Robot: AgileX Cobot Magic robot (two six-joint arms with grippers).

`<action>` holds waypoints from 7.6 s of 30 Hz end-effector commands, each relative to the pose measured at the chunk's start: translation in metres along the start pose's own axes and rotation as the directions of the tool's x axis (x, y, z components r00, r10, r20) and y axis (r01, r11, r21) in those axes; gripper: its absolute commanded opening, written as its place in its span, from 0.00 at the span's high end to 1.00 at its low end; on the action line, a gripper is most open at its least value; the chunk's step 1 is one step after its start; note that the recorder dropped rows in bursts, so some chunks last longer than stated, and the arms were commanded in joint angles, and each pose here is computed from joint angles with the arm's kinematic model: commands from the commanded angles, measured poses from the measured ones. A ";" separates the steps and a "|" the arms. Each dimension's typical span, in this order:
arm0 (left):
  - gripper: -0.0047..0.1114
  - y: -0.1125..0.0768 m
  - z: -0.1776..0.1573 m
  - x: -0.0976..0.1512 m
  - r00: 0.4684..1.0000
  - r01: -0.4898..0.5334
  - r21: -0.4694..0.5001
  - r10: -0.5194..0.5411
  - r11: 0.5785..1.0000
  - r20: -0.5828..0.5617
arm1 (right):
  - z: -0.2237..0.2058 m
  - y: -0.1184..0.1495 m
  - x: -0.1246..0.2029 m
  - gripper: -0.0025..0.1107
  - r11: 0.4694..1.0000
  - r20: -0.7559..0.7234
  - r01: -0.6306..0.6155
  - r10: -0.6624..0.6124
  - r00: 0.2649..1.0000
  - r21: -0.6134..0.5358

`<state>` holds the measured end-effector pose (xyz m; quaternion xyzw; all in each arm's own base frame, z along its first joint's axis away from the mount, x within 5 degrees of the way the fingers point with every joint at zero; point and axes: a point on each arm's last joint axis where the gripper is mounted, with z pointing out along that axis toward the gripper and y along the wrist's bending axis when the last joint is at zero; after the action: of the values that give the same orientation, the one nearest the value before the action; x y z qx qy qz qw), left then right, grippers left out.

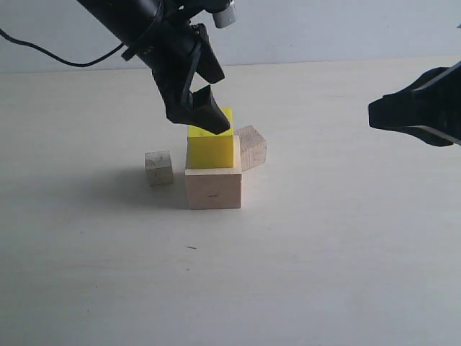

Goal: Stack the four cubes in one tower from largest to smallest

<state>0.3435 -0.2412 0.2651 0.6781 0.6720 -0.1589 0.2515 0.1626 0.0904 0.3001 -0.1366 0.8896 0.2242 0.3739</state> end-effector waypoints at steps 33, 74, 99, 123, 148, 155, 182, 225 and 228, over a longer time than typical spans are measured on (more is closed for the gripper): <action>0.96 -0.021 -0.116 -0.023 0.896 0.444 -0.275 -0.425 0.853 0.131 | 0.051 -0.031 -0.128 0.98 0.940 -0.076 0.274 -0.264 0.961 0.202; 0.96 -0.056 -0.156 -0.024 0.855 0.517 -0.221 -0.512 0.827 0.082 | 0.256 -0.099 -0.131 0.51 0.709 -0.300 0.642 -0.705 0.643 -0.292; 0.96 -0.059 -0.155 -0.022 0.853 0.518 -0.202 -0.520 0.831 0.045 | 0.266 -0.100 -0.129 0.38 0.182 -0.043 0.906 -0.983 0.179 -0.382; 0.96 -0.061 -0.155 -0.021 0.855 0.512 -0.193 -0.517 0.837 0.026 | 0.293 -0.088 -0.091 0.38 0.060 0.255 0.817 -0.935 0.247 -0.573; 0.96 -0.061 -0.155 -0.021 0.856 0.511 -0.195 -0.517 0.837 0.025 | 0.303 -0.111 -0.081 0.38 0.150 0.295 0.798 -0.876 0.381 -0.584; 0.96 -0.060 -0.155 -0.020 0.857 0.508 -0.203 -0.515 0.837 0.019 | 0.302 -0.107 -0.082 0.38 0.165 0.327 0.786 -0.844 0.425 -0.596; 0.96 -0.062 -0.147 -0.014 0.850 0.516 -0.192 -0.527 0.835 -0.011 | 0.316 -0.149 -0.076 0.38 0.374 0.274 0.760 -0.773 0.573 -0.532; 0.96 -0.060 -0.141 -0.012 0.860 0.499 -0.206 -0.510 0.842 0.002 | 0.320 -0.140 -0.076 0.38 0.416 0.342 0.697 -0.652 0.676 -0.584; 0.96 -0.059 -0.141 -0.012 0.860 0.499 -0.207 -0.509 0.841 0.004 | 0.320 -0.140 -0.076 0.38 0.417 0.343 0.697 -0.651 0.677 -0.584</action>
<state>0.2673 -0.1757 0.3796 0.4547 0.8455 -0.1333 0.2462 0.4647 0.1346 0.1110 -0.6008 0.6037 0.3621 0.3787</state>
